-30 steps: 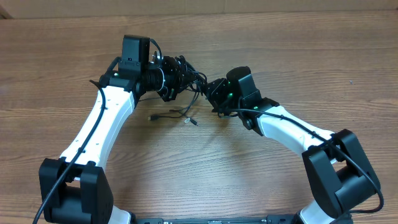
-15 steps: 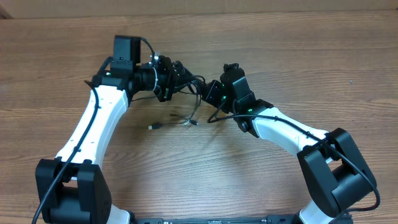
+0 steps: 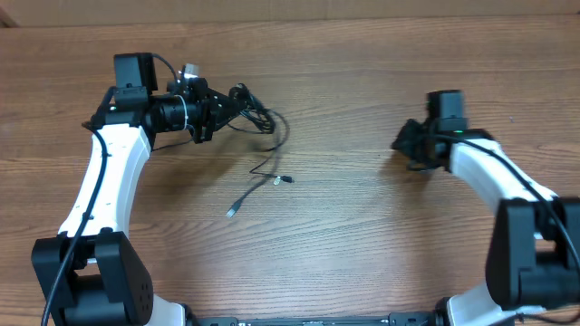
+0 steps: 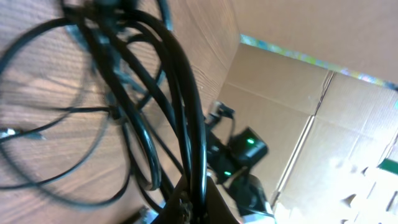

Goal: Untangle cables

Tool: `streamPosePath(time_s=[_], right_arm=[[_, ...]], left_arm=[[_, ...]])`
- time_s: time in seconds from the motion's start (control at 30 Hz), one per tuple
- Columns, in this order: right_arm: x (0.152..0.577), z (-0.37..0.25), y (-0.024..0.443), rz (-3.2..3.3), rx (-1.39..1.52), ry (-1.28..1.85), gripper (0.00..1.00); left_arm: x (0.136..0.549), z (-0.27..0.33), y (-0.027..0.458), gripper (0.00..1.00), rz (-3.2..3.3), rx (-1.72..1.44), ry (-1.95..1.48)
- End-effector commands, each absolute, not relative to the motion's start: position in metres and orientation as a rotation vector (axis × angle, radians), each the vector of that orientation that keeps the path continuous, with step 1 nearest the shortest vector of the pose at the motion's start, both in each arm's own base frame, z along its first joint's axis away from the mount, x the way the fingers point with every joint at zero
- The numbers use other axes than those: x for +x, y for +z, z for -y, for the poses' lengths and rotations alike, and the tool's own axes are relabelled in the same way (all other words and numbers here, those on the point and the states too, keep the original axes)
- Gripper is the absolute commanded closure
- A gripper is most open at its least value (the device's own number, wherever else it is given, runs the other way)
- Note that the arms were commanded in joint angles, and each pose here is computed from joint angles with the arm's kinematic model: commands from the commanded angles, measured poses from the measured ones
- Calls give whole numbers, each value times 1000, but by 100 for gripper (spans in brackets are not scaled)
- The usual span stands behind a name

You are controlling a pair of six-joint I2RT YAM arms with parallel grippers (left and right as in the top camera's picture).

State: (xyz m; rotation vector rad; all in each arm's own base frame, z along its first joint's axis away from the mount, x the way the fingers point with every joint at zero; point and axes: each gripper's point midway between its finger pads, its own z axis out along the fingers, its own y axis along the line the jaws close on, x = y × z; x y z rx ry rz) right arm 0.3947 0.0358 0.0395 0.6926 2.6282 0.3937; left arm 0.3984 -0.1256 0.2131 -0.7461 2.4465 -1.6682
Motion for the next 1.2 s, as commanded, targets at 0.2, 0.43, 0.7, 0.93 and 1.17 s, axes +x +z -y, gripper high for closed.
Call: streamPosePath(time_s=[0.2, 0.43, 0.7, 0.93, 1.17], right_arm=[[384, -107, 111, -2473, -29, 1002, 43], [366, -151, 174, -2127, -404, 1436, 13], [354, -164, 210, -1907, -595, 1587, 6], [342, -186, 215, -1868, -689, 1638, 6], [337, -201, 221, -1814, -778, 1626, 44]], left_arm=[[379, 164, 233, 96, -2274, 212, -1556], [338, 207, 265, 96, -1907, 772, -1674], [317, 226, 277, 96, -1799, 885, -1782], [305, 240, 278, 96, -1787, 933, -1819], [300, 250, 270, 96, -1825, 951, -1809]])
